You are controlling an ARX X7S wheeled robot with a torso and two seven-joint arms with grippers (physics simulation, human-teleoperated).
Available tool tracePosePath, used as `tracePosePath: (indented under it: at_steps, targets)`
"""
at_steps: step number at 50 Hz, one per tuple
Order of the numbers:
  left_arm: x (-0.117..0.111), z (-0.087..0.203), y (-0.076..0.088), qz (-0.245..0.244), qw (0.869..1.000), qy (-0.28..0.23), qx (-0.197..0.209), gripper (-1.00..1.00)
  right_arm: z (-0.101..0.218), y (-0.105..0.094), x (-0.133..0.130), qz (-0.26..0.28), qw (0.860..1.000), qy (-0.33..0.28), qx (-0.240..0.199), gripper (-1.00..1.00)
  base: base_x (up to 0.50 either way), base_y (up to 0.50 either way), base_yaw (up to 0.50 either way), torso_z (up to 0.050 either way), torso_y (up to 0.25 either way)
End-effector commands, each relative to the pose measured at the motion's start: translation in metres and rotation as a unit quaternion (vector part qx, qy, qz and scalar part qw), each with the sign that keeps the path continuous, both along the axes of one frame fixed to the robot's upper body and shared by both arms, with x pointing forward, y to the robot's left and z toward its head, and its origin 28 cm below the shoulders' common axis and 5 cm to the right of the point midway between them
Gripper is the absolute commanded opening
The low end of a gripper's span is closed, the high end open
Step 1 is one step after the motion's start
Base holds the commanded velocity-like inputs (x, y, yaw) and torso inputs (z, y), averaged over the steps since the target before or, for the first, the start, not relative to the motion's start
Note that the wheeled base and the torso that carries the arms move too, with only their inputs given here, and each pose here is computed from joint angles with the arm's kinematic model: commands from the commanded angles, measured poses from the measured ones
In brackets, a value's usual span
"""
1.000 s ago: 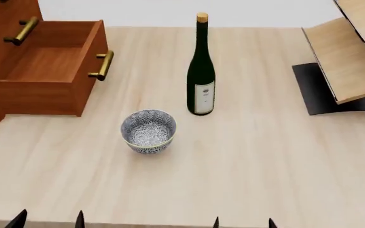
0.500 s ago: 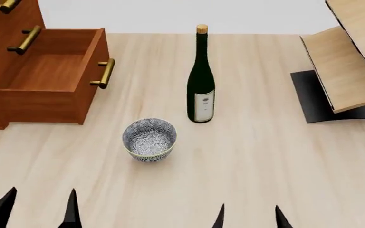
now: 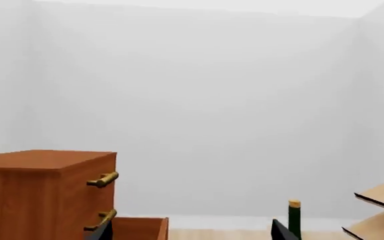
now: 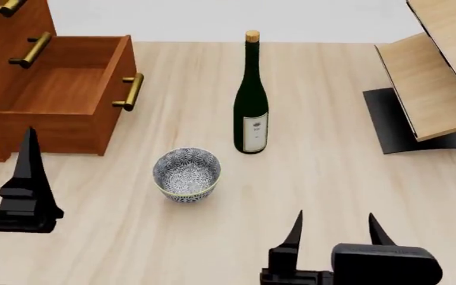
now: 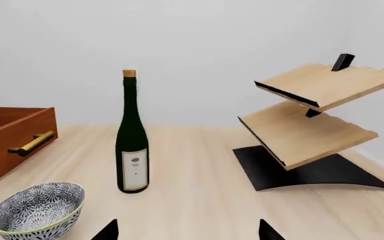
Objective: Close the bottom drawer of the cabinet and open the top drawer.
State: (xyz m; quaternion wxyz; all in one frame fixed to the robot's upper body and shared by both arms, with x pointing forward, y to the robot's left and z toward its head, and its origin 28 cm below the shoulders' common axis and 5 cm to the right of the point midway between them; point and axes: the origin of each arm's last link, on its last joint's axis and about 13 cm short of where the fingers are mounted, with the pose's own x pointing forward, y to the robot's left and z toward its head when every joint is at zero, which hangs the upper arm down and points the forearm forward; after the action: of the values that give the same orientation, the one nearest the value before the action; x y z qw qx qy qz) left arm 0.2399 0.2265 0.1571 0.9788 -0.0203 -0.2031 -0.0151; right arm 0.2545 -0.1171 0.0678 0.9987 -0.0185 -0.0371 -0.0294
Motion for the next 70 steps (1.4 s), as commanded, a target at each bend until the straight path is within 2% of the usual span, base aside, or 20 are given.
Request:
tracePosePath:
  at_steps: [1,7,14,21,40,70]
  targets:
    - [-0.007,0.057,0.008,0.0,0.998,-0.068,0.0,1.0,0.022,-0.007,0.008,-0.007,1.0,-0.017,0.007,1.0,0.0,0.0,0.0,0.0,0.0]
    - [-0.011,0.09,0.013,0.006,0.993,-0.114,0.008,1.0,0.027,-0.007,0.011,-0.007,1.0,-0.018,0.008,1.0,0.0,0.0,0.0,0.0,0.0]
    - [-0.016,0.115,0.015,0.002,0.99,-0.14,0.007,1.0,0.036,-0.009,0.014,-0.004,1.0,-0.023,0.008,1.0,0.0,0.0,0.0,0.0,0.0]
    - [-0.019,0.139,0.016,0.011,0.986,-0.164,0.015,1.0,0.059,-0.01,0.02,0.0,0.999,-0.041,-0.006,1.0,0.0,0.0,0.0,0.0,0.0]
    - [-0.022,0.142,0.016,0.009,0.986,-0.165,0.013,1.0,0.063,-0.009,0.018,0.004,0.999,-0.048,-0.014,1.0,0.0,0.0,0.0,0.0,0.0]
    - [-0.025,0.143,0.015,0.014,0.984,-0.179,0.019,1.0,0.057,-0.01,0.015,0.014,0.999,-0.042,-0.011,1.0,0.0,0.49,0.0,0.0,0.0]
